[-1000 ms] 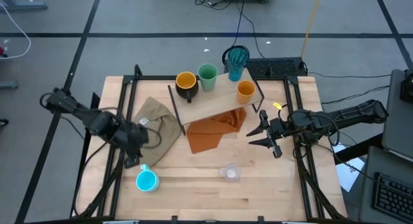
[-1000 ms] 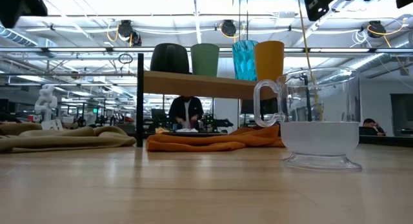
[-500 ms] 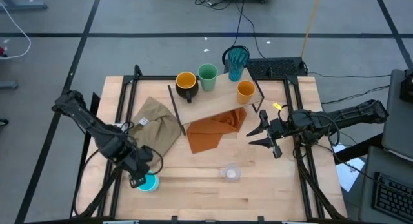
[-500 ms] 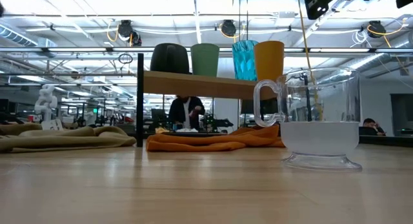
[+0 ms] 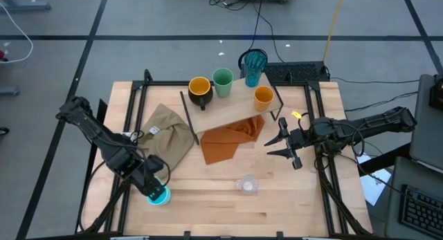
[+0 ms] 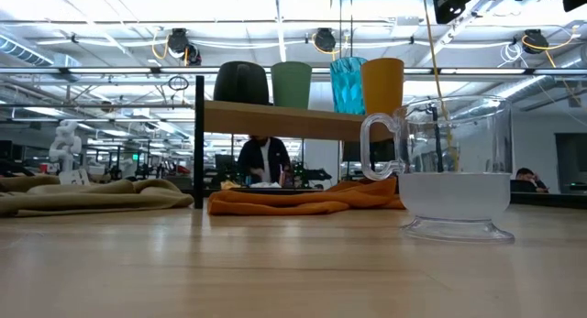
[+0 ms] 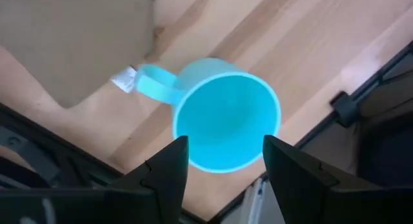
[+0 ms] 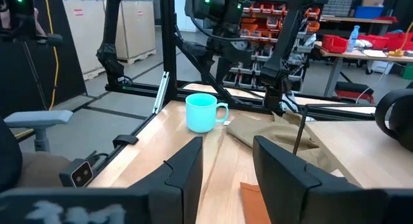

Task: Stack small to large cups/mugs on shelf
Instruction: Put the blue mug on the shelf

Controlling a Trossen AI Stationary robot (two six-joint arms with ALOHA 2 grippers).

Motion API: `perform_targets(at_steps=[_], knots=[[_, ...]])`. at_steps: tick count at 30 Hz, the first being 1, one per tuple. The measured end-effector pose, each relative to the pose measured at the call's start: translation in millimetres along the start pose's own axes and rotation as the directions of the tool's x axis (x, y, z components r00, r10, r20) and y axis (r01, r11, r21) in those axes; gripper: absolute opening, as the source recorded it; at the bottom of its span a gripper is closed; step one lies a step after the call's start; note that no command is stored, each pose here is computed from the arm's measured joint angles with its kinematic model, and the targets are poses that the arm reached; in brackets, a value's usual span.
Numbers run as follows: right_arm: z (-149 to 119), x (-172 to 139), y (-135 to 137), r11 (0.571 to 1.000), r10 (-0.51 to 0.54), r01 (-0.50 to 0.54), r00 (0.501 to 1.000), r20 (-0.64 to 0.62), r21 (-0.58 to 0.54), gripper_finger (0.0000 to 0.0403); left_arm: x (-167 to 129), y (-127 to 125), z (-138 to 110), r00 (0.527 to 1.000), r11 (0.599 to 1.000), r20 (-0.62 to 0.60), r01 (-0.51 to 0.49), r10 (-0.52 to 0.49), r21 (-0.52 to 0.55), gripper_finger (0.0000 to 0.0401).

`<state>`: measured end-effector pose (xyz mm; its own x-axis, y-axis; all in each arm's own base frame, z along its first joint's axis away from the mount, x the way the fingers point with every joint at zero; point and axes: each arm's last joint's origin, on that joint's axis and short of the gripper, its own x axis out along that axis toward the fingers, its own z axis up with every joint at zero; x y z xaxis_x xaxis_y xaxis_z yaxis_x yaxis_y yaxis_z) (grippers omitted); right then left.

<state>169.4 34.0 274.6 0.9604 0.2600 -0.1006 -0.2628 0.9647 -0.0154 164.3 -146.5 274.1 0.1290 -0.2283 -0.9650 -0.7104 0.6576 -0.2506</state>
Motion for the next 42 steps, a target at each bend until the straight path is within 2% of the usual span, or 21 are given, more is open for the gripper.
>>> perform_targets(at_steps=[5,14,18,28,42], knots=[[-0.2,0.0,0.0,1.000,0.000,0.000,1.000,-0.002,0.000,0.0128,3.1,-2.1,-4.6,0.999,0.999,-0.049,-0.007,0.005,-0.040,0.0200],[-2.3,-0.1,0.1,1.000,0.001,-0.001,1.000,-0.024,0.002,0.0128,14.0,-5.1,-14.0,0.996,0.995,-0.065,-0.072,0.067,-0.073,0.0200],[-2.3,-0.1,0.1,1.000,0.001,-0.001,1.000,-0.024,0.002,0.0128,15.0,-2.6,-19.6,0.991,0.984,-0.086,-0.113,0.101,-0.139,0.0200],[-2.6,0.0,0.1,1.000,0.001,-0.001,1.000,-0.027,0.002,0.0128,18.0,-4.2,-23.6,0.992,0.964,-0.071,-0.119,0.105,-0.237,0.0200],[-2.9,-0.1,0.2,1.000,0.002,-0.002,1.000,-0.030,0.006,0.0128,41.6,-5.2,-22.9,0.986,0.960,-0.086,-0.161,0.145,-0.229,0.0200]])
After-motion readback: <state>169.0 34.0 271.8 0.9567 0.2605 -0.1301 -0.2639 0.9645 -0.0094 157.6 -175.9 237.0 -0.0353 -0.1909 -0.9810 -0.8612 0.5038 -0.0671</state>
